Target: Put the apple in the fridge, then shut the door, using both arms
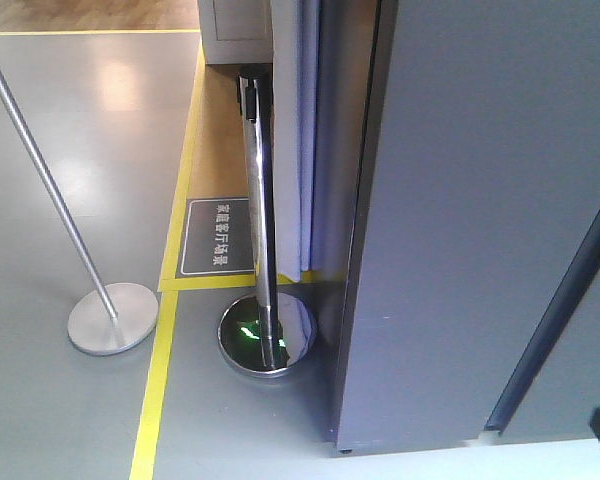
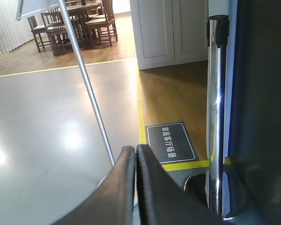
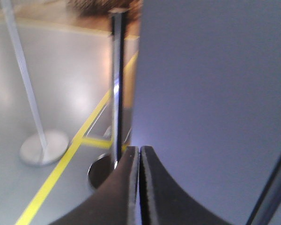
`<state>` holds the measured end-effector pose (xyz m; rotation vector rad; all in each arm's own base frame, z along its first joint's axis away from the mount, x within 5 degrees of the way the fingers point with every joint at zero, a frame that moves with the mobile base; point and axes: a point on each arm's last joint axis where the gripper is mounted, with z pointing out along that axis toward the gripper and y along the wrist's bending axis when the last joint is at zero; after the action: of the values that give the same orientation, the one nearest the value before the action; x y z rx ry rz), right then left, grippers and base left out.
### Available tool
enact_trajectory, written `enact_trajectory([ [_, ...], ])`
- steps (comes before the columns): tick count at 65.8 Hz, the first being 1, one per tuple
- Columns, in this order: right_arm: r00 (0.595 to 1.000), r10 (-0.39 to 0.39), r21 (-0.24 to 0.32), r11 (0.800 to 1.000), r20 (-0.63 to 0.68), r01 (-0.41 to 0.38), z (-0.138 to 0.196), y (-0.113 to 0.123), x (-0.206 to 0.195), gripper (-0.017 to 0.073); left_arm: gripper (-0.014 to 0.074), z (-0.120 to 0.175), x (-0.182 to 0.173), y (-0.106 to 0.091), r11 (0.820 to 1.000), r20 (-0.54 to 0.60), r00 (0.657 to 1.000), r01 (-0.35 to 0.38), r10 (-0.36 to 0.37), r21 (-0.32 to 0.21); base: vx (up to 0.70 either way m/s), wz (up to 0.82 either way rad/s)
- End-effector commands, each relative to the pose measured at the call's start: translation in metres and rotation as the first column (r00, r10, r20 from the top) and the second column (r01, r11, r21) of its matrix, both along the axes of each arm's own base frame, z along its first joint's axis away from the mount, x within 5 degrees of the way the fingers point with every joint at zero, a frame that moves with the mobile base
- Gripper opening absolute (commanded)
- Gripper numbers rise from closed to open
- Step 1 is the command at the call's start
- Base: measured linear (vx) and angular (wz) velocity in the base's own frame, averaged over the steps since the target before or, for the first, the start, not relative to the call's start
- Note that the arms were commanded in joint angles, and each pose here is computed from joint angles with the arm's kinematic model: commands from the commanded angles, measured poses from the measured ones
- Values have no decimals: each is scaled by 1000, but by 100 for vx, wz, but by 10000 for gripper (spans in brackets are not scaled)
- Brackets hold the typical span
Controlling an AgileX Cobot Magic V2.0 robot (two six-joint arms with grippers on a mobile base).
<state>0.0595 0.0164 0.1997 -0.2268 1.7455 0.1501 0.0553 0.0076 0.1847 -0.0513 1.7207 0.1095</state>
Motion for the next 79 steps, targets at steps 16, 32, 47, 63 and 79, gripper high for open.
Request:
enact_trajectory([
  [16,985,-121,108,988,127,107,-8,-10,-3,-3,-8,2,0,-2,1000,76,997,23,-22,-5,0,0],
  [32,974,-185,125,978,133,169,-7,-13,-3,-3,-8,2,0,-2,1000,76,997,23,-22,-5,0,0],
  [47,970,-184,166,973,158,158,-4,-13,-3,-3,-8,2,0,-2,1000,76,997,23,-22,-5,0,0],
  [63,968,-183,170,973,173,153,-2,-13,-3,-3,-8,2,0,-2,1000,76,997,23,-22,-5,0,0],
  [79,955,-240,179,961,173,210,-2,-16,-3,-3,-8,2,0,-2,1000,76,997,23,-22,-5,0,0],
])
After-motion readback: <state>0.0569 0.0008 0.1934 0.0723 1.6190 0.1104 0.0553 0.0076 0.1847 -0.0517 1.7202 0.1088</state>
